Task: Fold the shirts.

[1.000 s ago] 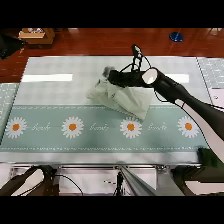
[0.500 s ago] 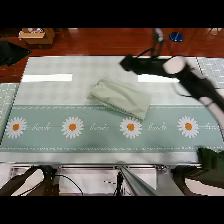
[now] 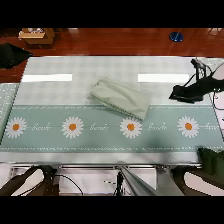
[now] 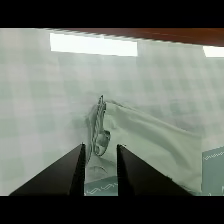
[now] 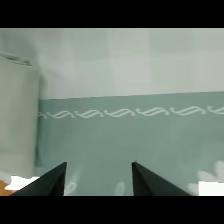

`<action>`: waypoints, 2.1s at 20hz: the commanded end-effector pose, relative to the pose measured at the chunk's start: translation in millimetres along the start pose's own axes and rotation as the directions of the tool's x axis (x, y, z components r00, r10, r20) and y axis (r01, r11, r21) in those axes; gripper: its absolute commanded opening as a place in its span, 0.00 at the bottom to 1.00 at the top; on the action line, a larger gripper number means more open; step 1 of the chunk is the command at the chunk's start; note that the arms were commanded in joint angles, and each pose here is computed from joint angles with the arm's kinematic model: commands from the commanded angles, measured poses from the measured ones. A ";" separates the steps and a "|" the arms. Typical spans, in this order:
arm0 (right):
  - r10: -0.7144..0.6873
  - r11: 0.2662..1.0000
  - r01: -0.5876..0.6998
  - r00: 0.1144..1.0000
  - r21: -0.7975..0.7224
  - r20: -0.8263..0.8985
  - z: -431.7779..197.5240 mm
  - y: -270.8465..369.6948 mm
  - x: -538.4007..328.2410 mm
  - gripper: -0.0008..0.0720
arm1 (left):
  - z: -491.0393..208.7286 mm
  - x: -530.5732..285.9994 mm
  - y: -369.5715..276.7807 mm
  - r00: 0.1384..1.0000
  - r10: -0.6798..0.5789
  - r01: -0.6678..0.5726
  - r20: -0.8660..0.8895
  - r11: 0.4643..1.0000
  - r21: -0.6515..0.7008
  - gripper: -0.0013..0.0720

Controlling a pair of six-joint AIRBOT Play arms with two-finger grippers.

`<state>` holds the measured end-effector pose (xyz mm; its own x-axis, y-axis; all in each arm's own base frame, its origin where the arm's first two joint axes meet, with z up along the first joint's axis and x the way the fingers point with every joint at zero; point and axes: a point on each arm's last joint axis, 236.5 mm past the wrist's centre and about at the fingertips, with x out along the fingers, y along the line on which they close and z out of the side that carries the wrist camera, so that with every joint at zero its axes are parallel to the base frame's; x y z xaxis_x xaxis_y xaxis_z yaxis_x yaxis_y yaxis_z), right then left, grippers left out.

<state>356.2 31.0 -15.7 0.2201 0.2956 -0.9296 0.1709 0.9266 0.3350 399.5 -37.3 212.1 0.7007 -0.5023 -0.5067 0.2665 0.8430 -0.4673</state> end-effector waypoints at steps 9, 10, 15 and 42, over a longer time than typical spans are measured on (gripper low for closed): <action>0.310 0.918 -0.299 0.951 0.262 -0.002 -35.2 93.6 124.0 0.74 | -4.0 -0.1 -1.0 1.000 -0.005 0.005 -0.017 1.000 -0.029 0.39; 0.329 0.903 -0.323 0.944 0.283 0.026 -30.1 102.1 128.2 0.71 | -4.1 -0.1 -1.0 1.000 -0.005 0.005 -0.017 1.000 -0.029 0.39; 0.402 0.884 -0.407 0.913 0.228 0.072 -9.7 124.5 114.8 0.05 | -4.1 0.0 -0.9 1.000 -0.005 0.005 -0.017 1.000 -0.029 0.39; -0.492 0.520 0.578 0.805 0.629 -0.333 -215.2 -221.9 -254.1 0.05 | -6.2 8.5 9.2 0.999 -0.001 0.000 -0.032 1.000 -0.020 0.39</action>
<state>102.1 -194.4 117.4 -0.0390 -0.1367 -0.9898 0.8123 0.5725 -0.1111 401.4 -36.8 201.0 0.6778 -0.5118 -0.5279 0.2561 0.8373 -0.4830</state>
